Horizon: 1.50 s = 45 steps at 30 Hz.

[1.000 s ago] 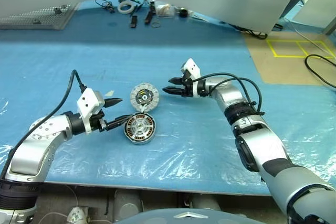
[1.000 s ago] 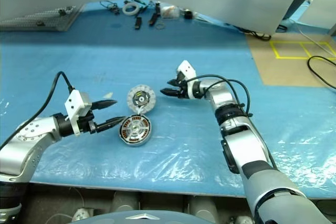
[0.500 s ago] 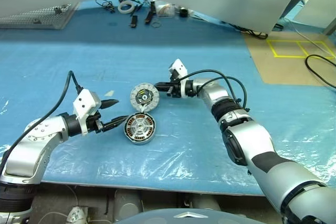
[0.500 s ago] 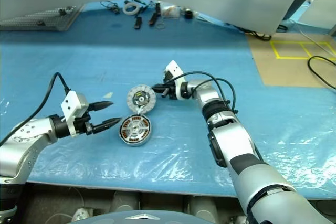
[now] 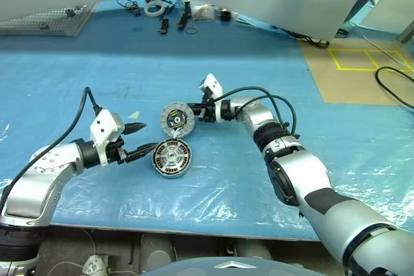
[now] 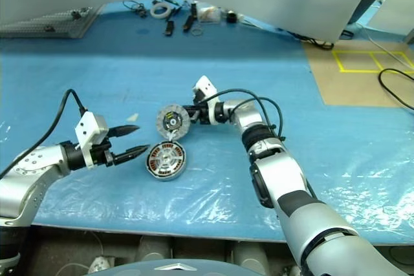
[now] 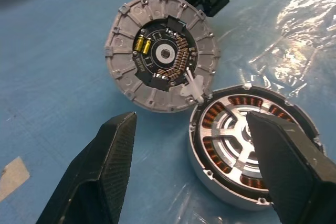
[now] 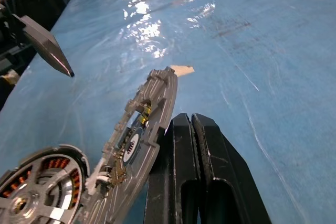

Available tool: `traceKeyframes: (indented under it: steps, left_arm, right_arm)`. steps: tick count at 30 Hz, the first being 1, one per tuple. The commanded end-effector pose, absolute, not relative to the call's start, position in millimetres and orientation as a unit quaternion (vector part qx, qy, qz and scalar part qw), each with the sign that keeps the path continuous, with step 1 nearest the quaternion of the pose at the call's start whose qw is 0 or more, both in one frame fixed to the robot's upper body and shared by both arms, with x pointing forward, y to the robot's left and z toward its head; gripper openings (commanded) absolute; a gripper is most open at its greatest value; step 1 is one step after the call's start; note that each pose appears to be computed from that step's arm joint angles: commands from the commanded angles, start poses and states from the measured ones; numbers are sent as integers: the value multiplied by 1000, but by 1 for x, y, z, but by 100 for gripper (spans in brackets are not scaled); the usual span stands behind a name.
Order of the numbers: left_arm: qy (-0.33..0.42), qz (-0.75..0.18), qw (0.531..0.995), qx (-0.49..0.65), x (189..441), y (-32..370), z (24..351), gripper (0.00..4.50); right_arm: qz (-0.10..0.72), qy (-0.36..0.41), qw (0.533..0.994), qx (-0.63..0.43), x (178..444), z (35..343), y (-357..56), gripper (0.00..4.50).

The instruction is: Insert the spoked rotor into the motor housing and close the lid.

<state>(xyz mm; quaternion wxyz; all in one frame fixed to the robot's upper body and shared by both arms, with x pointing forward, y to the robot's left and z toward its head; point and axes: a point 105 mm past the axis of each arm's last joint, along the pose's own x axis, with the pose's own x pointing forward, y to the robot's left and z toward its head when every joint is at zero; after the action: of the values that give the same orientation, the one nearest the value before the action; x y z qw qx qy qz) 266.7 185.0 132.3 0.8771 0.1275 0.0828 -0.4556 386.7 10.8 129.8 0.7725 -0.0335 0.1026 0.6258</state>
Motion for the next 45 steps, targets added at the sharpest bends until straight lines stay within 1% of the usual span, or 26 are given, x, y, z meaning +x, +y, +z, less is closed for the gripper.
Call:
traceKeyframes:
  steps: [1,3,8,13,17,27,31,35,38,42,45]
  left_arm:
    - [85,-475,865,139,255,192,143,352]
    - [104,-480,859,145,251,197,139,352]
    - [88,-493,856,128,248,194,153,352]
    - [124,-527,833,118,230,193,151,352]
    - [140,-538,821,130,222,195,149,352]
    - [128,-525,829,142,231,196,150,352]
    - [131,-522,830,143,228,196,147,352]
    - [139,-520,829,151,225,199,142,352]
    - [124,-513,836,148,227,199,143,352]
    - [95,-493,854,137,230,200,140,352]
    - [85,-480,865,115,227,196,134,352]
  right_arm:
    - [662,67,745,-45,376,149,19,2]
    - [671,63,738,-49,371,151,21,2]
    - [689,58,719,-66,359,152,21,2]
    - [701,57,706,-80,351,154,21,2]
    - [717,56,688,-92,342,155,21,2]
    - [750,59,648,-118,324,153,28,2]
    - [759,71,633,-139,319,143,26,2]
    - [765,95,619,-149,313,127,21,2]
    - [767,111,613,-156,308,114,18,2]
    - [757,130,621,-157,311,103,16,2]
    - [749,136,628,-160,314,100,13,2]
